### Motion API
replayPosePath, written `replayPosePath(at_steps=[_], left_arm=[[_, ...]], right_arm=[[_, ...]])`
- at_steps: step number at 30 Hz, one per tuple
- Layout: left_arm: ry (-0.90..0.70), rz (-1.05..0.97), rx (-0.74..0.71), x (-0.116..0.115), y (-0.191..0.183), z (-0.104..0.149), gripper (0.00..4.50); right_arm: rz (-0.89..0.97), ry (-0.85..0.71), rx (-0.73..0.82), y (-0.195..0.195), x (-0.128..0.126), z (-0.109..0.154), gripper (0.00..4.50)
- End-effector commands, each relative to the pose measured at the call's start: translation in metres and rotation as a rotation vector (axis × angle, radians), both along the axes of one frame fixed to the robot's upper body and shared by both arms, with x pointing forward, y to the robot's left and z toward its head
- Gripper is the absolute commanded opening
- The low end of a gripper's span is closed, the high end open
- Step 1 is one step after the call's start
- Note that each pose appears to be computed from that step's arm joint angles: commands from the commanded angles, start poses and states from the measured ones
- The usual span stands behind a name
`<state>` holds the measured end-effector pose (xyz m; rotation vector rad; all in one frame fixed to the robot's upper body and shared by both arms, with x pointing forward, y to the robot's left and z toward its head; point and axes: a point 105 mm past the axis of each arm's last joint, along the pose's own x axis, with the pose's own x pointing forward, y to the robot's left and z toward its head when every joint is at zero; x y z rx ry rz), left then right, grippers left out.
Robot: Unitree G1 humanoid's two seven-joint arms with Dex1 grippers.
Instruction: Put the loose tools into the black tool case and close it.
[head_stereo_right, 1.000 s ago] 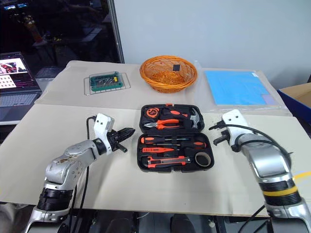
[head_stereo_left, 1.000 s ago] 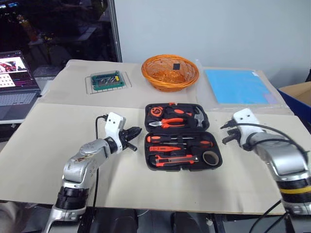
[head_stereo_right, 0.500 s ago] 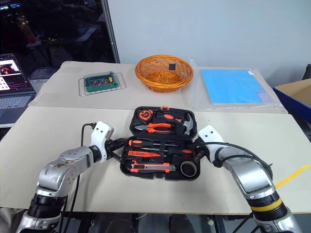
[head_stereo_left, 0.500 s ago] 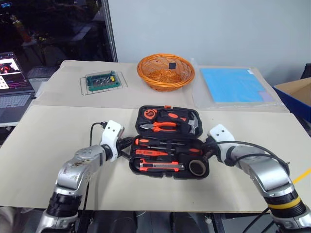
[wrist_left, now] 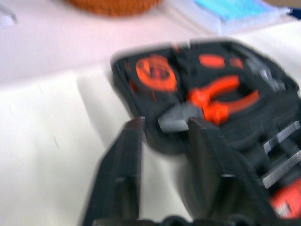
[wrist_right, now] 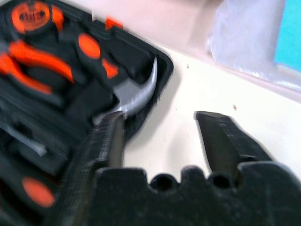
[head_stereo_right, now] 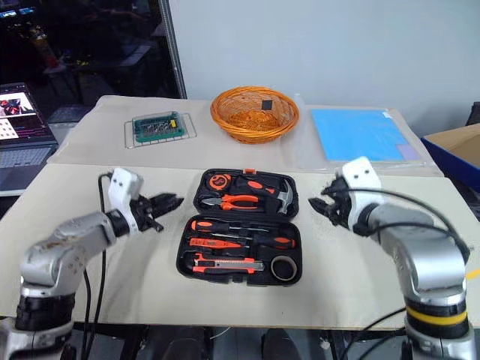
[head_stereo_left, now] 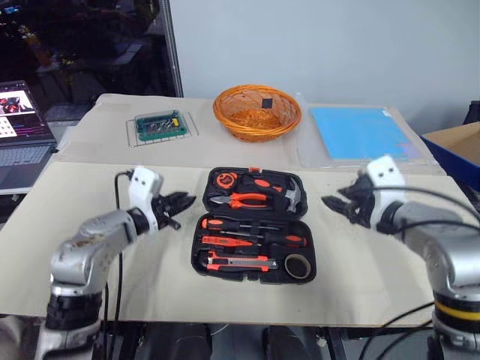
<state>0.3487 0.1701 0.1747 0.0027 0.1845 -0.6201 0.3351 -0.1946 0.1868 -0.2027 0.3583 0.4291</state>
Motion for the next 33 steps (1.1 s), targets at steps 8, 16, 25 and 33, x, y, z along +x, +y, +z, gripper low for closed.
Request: replayPosePath(at_steps=[8, 16, 25, 33], left_arm=[[0.361, 0.099, -0.011, 0.057, -0.018, -0.012, 3.12], [0.449, 0.075, -0.005, 0.059, -0.022, -0.027, 2.03], [0.43, 0.033, -0.039, 0.061, -0.032, -0.02, 0.02], [0.157, -0.026, -0.114, 0.079, -0.05, 0.023, 0.02]], right_arm=[[-0.047, 0.266, 0.069, 0.007, 0.049, -0.032, 3.92], [-0.006, 0.352, 0.093, 0.008, 0.052, -0.048, 1.31], [0.026, 0.342, 0.177, 0.018, 0.05, -0.04, 0.0], [0.008, -0.014, 0.225, 0.021, 0.081, 0.01, 0.0]])
